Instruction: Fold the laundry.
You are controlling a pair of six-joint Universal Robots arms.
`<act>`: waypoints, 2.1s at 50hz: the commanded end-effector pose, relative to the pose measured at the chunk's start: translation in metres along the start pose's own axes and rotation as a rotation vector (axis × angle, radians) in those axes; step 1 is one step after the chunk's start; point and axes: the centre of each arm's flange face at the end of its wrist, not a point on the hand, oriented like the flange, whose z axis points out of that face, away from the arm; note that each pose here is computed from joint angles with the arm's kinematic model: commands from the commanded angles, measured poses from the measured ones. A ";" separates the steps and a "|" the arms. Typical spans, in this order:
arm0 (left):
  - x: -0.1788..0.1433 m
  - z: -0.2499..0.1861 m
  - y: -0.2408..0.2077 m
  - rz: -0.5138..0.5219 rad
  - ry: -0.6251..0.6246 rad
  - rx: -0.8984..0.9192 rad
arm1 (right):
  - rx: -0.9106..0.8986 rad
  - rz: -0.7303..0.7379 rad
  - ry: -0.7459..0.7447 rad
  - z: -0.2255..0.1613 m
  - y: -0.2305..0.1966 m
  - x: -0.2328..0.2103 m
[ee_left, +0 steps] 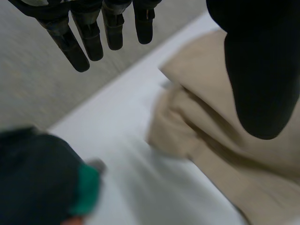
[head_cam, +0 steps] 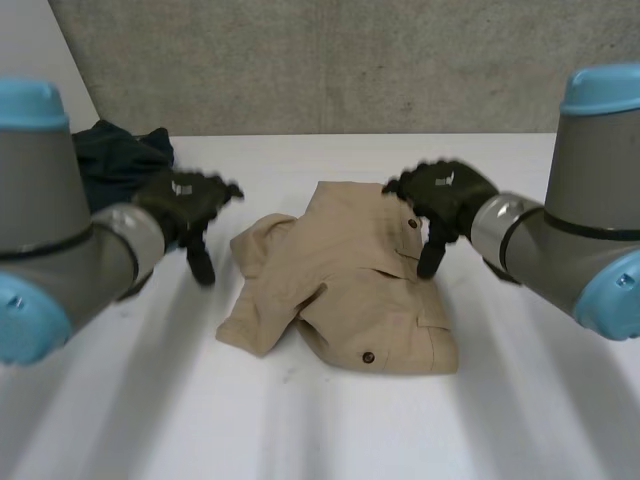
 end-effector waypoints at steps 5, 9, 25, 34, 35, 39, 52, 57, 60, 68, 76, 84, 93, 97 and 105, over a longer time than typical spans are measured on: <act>0.023 -0.006 0.070 -0.049 0.081 -0.138 | -0.100 0.054 -0.055 0.044 0.063 -0.019; 0.027 0.001 0.079 -0.052 0.094 -0.155 | -0.062 0.044 -0.011 0.054 0.065 -0.018; 0.062 0.035 0.075 -0.035 0.101 -0.102 | 0.232 0.089 0.050 -0.048 -0.038 -0.005; 0.082 0.045 0.057 0.010 -0.003 -0.017 | 0.314 0.124 0.041 -0.086 -0.061 -0.004; 0.081 0.045 0.055 0.008 -0.019 -0.012 | 0.319 0.123 0.044 -0.087 -0.062 -0.003; 0.064 0.036 0.031 -0.013 -0.088 0.040 | 0.312 0.075 0.079 -0.084 -0.061 0.006; -0.001 -0.084 -0.073 0.061 -0.020 0.255 | 0.158 -0.217 0.147 -0.066 -0.040 0.031; -0.017 -0.096 -0.094 0.071 -0.067 0.304 | 0.171 -0.213 0.155 -0.061 -0.043 0.036; -0.023 -0.084 -0.098 0.076 -0.091 0.299 | 0.155 -0.217 0.136 -0.052 -0.041 0.033; -0.023 0.006 -0.083 0.127 -0.109 0.219 | 0.174 -0.254 0.126 -0.004 -0.037 0.028; -0.062 0.020 -0.175 0.092 -0.294 0.661 | 0.672 -0.262 0.534 0.033 -0.130 0.073; -0.094 -0.041 -0.243 -0.101 -0.426 1.095 | 1.158 -0.124 0.729 0.002 -0.189 0.093; -0.084 -0.004 -0.187 -0.078 -0.378 0.902 | 1.015 -0.151 0.607 0.023 -0.156 0.074; -0.072 0.022 -0.137 -0.077 -0.339 0.726 | 0.862 -0.146 0.549 0.041 -0.117 0.065; -0.014 0.045 -0.025 0.021 -0.155 0.371 | 0.403 -0.171 0.338 0.060 0.007 0.023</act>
